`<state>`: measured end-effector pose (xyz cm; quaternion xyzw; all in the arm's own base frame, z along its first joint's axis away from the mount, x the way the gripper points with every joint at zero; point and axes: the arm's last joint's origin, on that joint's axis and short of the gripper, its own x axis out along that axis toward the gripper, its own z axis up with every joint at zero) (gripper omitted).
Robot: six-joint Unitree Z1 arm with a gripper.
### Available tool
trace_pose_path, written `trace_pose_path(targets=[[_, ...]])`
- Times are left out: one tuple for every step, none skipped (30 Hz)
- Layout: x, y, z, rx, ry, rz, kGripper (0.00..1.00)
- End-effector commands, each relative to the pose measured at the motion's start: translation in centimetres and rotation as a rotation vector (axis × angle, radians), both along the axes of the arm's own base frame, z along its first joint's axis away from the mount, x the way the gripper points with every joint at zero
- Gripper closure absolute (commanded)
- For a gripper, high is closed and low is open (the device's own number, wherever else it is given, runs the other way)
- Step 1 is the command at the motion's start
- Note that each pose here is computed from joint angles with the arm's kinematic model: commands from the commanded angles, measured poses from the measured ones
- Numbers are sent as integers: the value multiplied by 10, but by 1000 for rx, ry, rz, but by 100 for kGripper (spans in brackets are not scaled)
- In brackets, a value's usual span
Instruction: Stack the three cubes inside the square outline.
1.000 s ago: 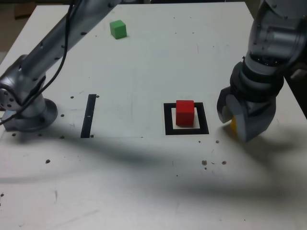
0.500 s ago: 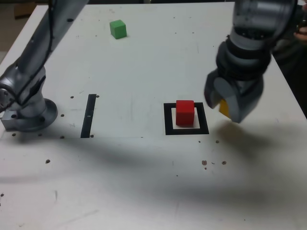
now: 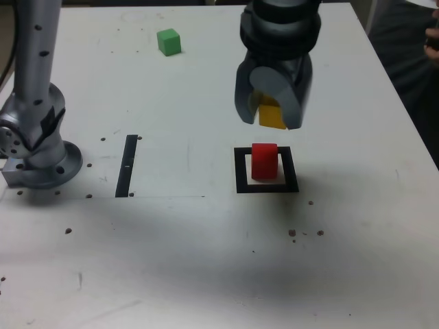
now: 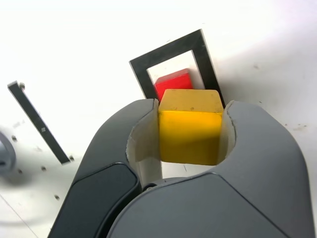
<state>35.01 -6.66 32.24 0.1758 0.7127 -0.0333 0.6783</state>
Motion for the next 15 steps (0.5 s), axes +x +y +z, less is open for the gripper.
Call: trace_pose_path(targets=[[-4,3,0,-18,-3,35,66],[-5,5,-2,-27,0,52,66],[-6,6,-4,-37,4,68,66],[-6,7,-6,-46,7,83,66],[-7,9,-8,-54,11,96,66],[-7,10,-10,-60,14,107,66],[-7,10,-12,-65,16,116,66],[-7,11,-13,-70,18,122,66],[-7,11,-15,-74,19,128,66],[-6,12,-16,-78,21,132,66],[-5,12,-18,-82,22,136,66],[-4,12,-19,-85,24,139,66],[-2,13,-21,-89,26,141,66],[-1,14,-24,-94,29,146,66],[1,14,-26,-97,32,149,66]])
